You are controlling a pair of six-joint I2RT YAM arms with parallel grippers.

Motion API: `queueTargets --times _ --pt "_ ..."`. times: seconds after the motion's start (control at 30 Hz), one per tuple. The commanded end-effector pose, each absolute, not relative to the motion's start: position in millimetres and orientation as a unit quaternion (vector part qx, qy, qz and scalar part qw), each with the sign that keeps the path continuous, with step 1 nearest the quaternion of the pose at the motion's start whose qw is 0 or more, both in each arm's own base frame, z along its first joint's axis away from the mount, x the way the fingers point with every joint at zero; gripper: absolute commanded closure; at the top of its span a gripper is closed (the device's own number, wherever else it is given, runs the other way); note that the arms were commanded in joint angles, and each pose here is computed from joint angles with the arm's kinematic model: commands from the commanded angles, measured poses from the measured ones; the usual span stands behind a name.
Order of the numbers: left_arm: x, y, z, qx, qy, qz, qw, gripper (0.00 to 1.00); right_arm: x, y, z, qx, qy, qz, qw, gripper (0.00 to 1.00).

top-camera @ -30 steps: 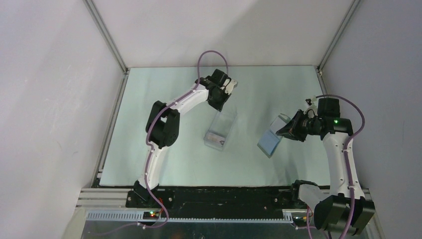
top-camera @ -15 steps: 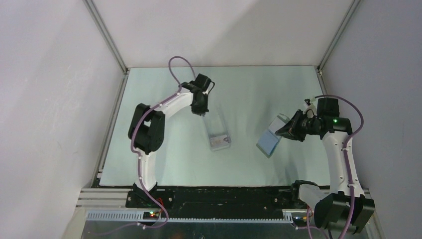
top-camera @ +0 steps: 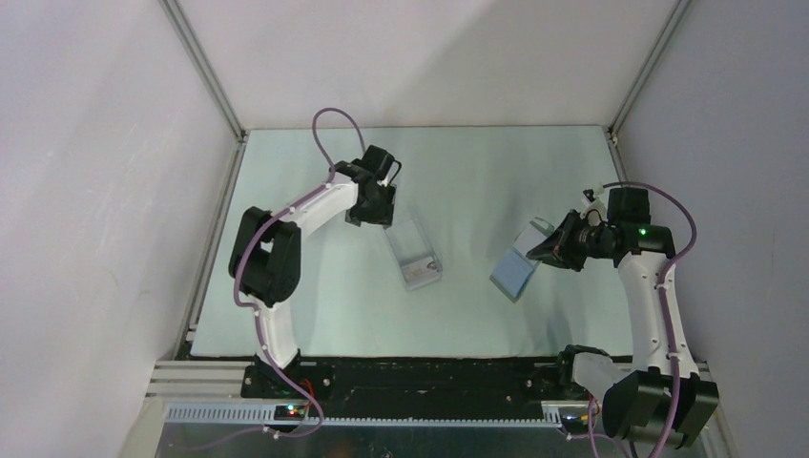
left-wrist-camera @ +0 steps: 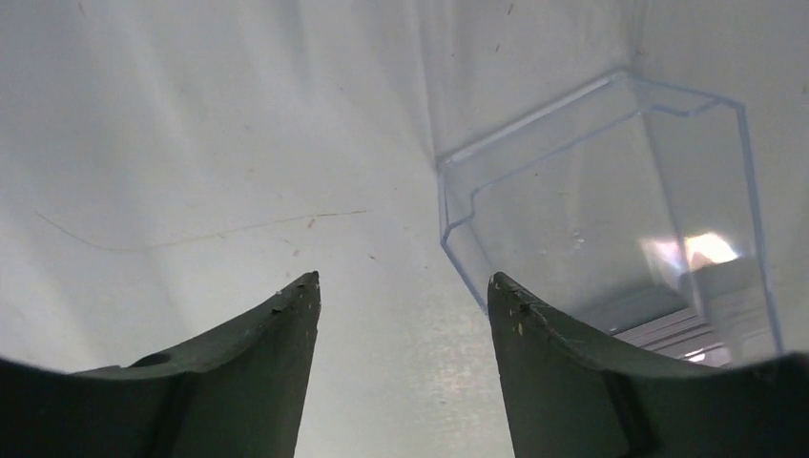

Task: Put the credit cards into the card holder
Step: Move the storage box to the center of the board.

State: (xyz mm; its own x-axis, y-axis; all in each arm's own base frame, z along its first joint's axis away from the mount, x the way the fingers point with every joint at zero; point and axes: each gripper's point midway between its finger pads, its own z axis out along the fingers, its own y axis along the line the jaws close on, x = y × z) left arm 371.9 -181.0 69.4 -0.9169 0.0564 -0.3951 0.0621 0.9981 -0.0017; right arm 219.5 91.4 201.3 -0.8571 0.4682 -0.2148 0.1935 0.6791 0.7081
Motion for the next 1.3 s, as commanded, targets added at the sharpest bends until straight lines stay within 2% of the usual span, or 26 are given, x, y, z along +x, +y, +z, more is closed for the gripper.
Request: queueTargets --times 0.0,0.13,0.27,0.57,0.83,1.27 --pt "378.1 -174.4 93.2 0.182 0.957 0.007 0.228 0.31 219.6 95.5 209.3 0.171 0.89 0.368 0.209 1.0" --pt "373.9 -184.5 85.5 0.316 0.926 -0.022 0.208 0.32 219.5 95.9 209.4 0.171 0.89 0.368 0.208 1.0" --pt "377.6 -195.1 86.6 0.37 0.904 -0.048 0.209 0.32 218.7 95.8 209.1 0.171 0.891 0.367 0.208 1.0" --pt "401.3 -204.2 78.4 0.375 0.902 -0.055 0.206 0.33 217.9 95.0 207.4 0.171 0.892 0.364 0.205 1.0" --pt "403.2 -203.0 66.8 0.376 0.905 -0.062 0.189 0.39 219.4 94.2 205.2 0.171 0.894 0.362 0.202 1.0" --pt "400.2 -202.0 58.3 0.344 0.92 -0.065 0.176 0.77 220.1 94.5 203.3 0.172 0.894 0.363 0.197 1.0"
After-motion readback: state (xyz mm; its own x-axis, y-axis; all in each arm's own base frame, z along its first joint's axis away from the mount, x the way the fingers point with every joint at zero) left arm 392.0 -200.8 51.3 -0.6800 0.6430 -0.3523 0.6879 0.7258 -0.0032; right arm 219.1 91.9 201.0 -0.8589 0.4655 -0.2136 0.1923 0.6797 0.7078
